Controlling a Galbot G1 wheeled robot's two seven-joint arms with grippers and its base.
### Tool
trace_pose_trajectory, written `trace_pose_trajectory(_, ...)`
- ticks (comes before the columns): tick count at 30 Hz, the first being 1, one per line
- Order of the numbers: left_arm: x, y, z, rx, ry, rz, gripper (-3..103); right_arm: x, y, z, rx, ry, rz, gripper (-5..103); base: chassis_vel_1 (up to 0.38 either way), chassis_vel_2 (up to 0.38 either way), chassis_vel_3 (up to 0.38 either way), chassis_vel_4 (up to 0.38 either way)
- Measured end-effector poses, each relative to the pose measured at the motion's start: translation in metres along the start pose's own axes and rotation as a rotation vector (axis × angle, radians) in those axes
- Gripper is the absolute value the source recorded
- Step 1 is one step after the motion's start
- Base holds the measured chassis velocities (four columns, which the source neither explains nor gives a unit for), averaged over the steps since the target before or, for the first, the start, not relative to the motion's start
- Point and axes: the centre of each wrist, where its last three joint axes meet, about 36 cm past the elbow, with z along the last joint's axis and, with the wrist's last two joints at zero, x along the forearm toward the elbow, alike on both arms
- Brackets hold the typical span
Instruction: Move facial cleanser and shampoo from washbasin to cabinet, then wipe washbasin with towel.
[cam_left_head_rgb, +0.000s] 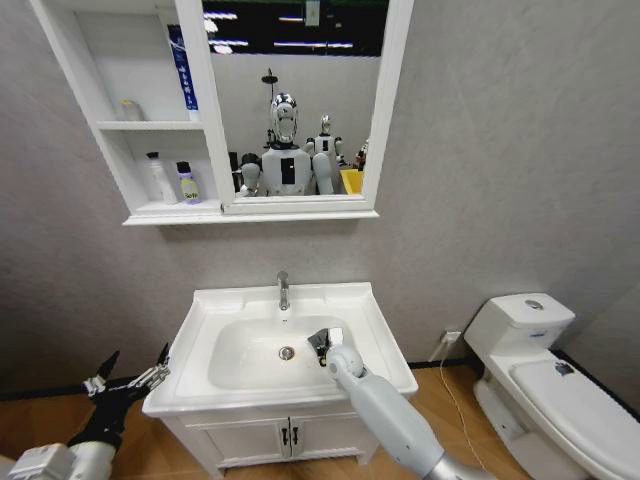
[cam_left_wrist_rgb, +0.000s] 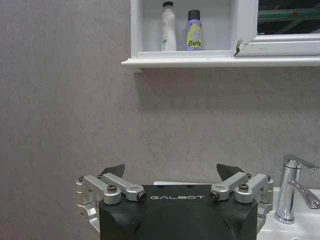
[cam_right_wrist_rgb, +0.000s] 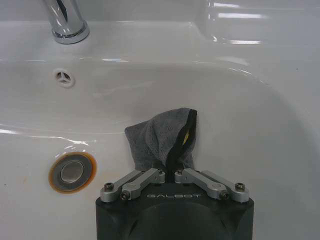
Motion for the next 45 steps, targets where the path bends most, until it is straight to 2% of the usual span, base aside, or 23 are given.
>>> trace_pose_trajectory(16,0.000,0.000,0.000,0.000,0.000,0.000,100,-0.007,0.016,-0.004,0.016,0.011,-0.051,3,0.000,0.000,0.000,0.000)
trace_pose_trajectory(35,0.000,0.000,0.000,0.000,0.000,0.000,100,-0.011,0.054,0.002,0.042,0.013,-0.150,3,0.000,0.000,0.000,0.000)
trace_pose_trajectory(45,0.000,0.000,0.000,0.000,0.000,0.000,100,-0.008,0.092,0.005,0.021,0.014,-0.254,3,0.000,0.000,0.000,0.000)
